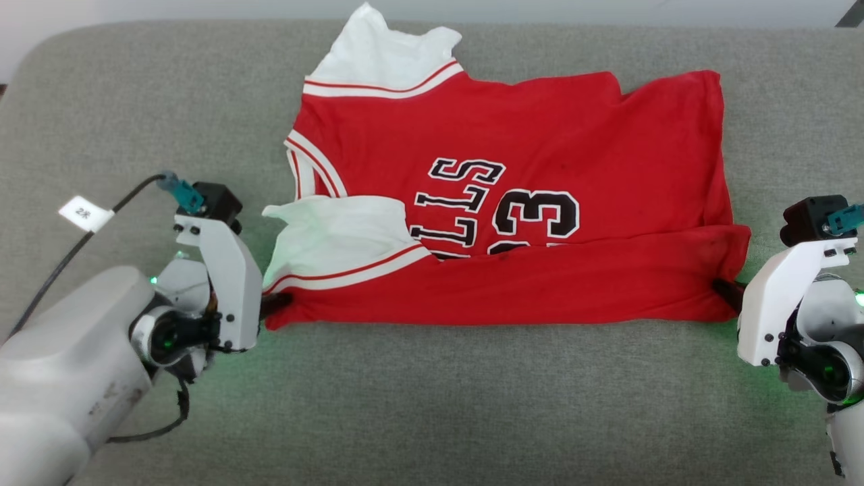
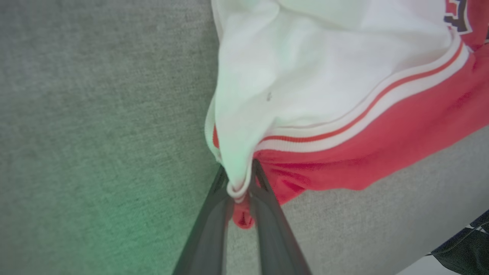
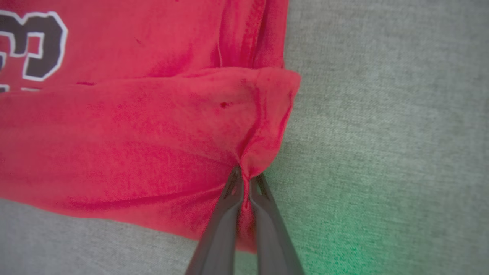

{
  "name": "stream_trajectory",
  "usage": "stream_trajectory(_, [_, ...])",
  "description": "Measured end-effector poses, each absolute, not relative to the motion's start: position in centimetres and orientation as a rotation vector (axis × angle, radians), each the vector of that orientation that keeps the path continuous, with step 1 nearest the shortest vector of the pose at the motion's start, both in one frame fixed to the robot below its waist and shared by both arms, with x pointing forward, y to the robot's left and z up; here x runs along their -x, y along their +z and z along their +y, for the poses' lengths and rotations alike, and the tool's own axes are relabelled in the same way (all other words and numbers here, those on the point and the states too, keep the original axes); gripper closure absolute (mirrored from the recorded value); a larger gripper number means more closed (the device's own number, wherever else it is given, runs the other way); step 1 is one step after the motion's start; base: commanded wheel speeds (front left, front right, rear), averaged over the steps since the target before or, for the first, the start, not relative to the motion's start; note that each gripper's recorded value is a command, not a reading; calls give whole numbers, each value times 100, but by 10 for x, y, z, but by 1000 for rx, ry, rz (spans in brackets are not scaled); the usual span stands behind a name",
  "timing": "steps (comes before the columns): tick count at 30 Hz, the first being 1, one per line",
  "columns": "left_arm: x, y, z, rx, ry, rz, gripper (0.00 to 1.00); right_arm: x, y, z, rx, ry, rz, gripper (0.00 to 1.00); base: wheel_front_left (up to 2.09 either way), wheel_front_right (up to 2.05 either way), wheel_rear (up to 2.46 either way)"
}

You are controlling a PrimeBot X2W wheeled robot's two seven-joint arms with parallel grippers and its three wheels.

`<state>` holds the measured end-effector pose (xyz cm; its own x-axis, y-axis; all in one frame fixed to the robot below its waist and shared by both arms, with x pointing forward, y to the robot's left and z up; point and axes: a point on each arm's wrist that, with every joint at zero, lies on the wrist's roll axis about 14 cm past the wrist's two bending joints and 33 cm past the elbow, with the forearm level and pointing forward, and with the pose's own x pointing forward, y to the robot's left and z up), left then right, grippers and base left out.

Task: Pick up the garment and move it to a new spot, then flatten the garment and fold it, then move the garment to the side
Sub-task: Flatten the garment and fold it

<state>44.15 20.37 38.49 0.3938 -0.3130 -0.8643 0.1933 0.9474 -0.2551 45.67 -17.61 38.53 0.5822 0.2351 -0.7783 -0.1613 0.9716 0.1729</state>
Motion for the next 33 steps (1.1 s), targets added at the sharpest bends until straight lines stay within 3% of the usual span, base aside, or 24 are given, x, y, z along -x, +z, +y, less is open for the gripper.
stream_trajectory(15, [-411,423,215,90,-300,1154,100,-424,409,-187,-36,262,965,100,0,0,0])
stream_trajectory(29, [-366,414,209,81,-297,1233,100,-386,404,-190,-52,258,1061,100,0,0,0])
stream_trajectory(31, [-363,409,206,89,-302,1240,87,-385,403,-187,-62,259,1062,100,0,0,0])
stream_trajectory(33, [-361,403,203,93,-309,1252,57,-384,402,-184,-70,261,1063,94,0,0,0])
